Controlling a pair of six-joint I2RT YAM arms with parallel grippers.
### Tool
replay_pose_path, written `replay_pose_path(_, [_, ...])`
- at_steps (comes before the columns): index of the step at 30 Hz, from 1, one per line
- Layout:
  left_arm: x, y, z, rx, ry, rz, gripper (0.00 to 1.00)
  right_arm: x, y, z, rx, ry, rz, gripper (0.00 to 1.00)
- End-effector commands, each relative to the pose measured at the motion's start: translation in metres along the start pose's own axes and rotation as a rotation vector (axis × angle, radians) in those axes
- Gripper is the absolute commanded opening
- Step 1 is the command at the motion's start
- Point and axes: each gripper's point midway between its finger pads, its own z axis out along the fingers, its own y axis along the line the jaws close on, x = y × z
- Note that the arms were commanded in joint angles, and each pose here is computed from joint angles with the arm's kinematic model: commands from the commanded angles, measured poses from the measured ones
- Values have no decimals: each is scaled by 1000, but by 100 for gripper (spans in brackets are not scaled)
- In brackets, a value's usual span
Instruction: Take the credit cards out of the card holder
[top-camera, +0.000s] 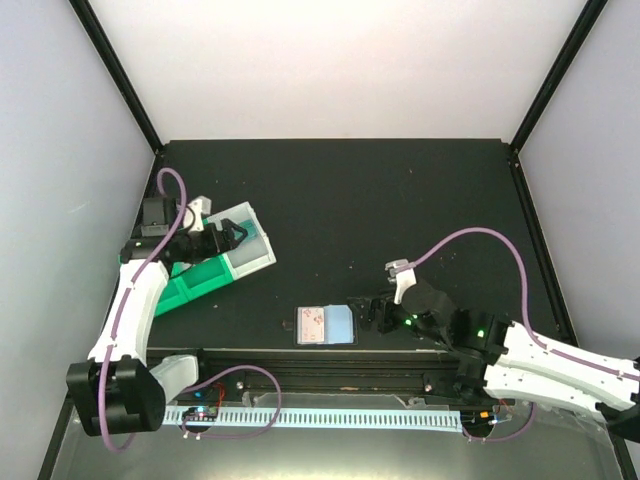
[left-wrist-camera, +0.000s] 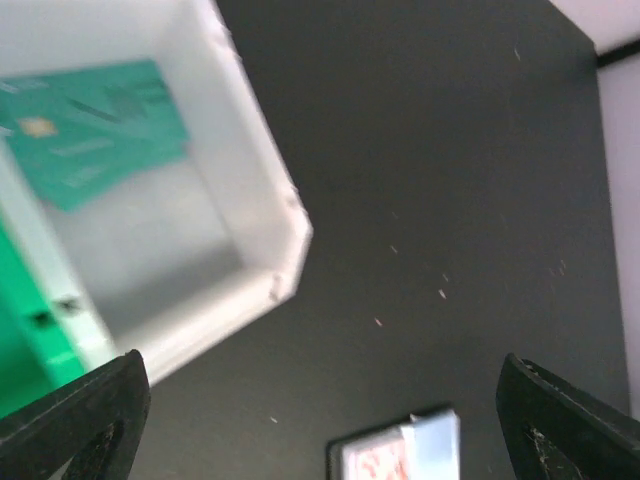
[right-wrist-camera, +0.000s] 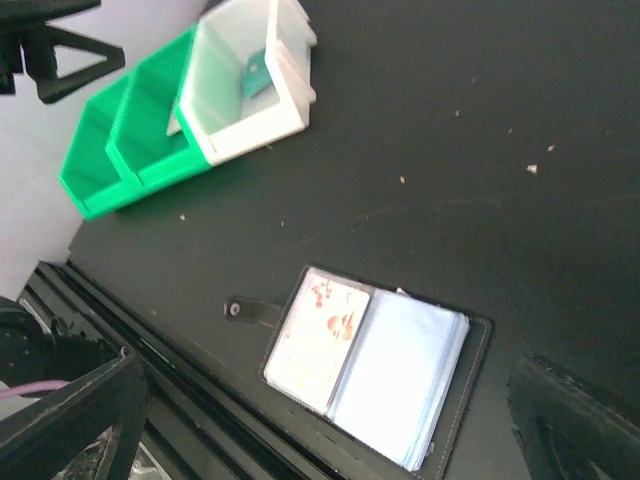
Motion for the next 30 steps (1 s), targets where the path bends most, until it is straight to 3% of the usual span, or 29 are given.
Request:
replay_pose_path(1, [34, -35, 10, 137, 112, 68, 95, 13, 4, 15, -19, 50, 15, 97])
replay_pose_path(6, [65, -60, 17, 220, 147, 122, 89, 27, 13, 32, -69, 101, 36, 85])
replay_pose_path(13, [111, -85, 20, 280, 240, 200, 78, 47, 15, 56, -89, 165, 77, 52])
replay_pose_path(17, [133, -92, 17, 318, 263, 206, 65, 58, 18, 70, -112, 191, 104, 36])
replay_pose_path(30, [201, -74, 45, 413, 375, 113, 37, 90, 23, 122, -101, 308, 84, 26])
